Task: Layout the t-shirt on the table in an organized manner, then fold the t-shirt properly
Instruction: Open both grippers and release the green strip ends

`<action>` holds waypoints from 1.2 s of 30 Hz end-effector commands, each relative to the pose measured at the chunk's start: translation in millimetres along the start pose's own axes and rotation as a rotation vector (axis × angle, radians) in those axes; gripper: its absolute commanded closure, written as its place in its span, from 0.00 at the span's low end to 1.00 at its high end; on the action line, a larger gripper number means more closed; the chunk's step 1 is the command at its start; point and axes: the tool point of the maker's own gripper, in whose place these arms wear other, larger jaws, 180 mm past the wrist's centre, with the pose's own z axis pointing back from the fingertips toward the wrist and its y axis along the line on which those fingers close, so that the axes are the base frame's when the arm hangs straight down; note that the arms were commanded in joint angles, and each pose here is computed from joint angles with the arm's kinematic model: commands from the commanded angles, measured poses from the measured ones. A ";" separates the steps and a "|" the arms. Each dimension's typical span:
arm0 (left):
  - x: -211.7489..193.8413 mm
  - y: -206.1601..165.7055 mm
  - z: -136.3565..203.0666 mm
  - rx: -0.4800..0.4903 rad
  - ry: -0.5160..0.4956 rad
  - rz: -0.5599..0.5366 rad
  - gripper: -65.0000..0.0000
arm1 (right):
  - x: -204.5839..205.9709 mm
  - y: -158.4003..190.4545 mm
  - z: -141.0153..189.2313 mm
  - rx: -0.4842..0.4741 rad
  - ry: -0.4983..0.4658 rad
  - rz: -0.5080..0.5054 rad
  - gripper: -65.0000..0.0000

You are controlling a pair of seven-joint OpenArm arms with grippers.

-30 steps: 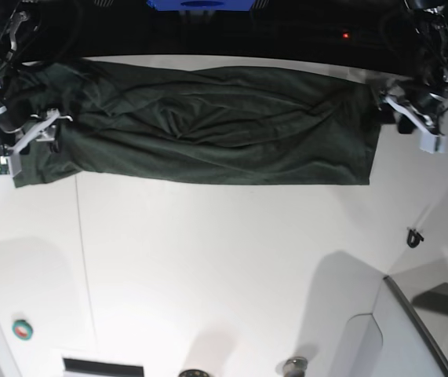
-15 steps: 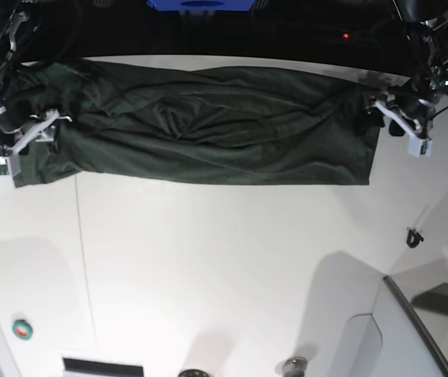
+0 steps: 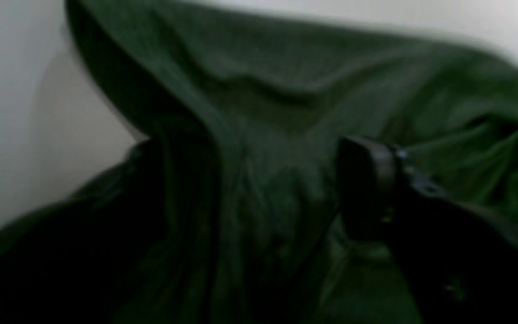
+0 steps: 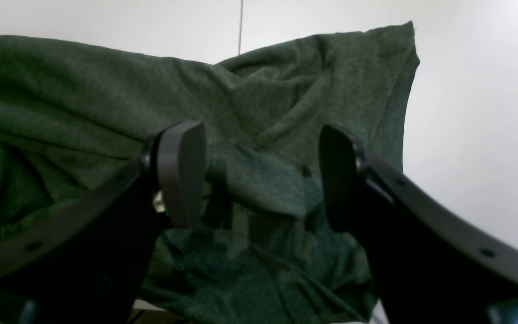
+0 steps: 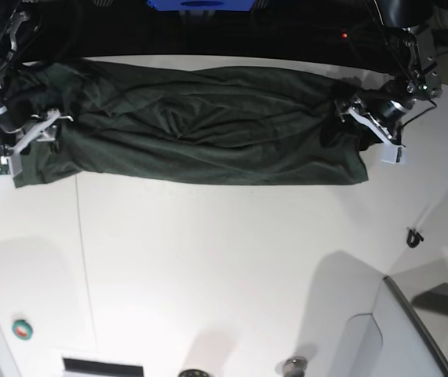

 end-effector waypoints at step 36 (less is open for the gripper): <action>47.9 -84.8 29.2 0.115 -0.074 -0.398 1.00 | 13.6 -1.9 3.3 0.001 -0.048 0.014 0.44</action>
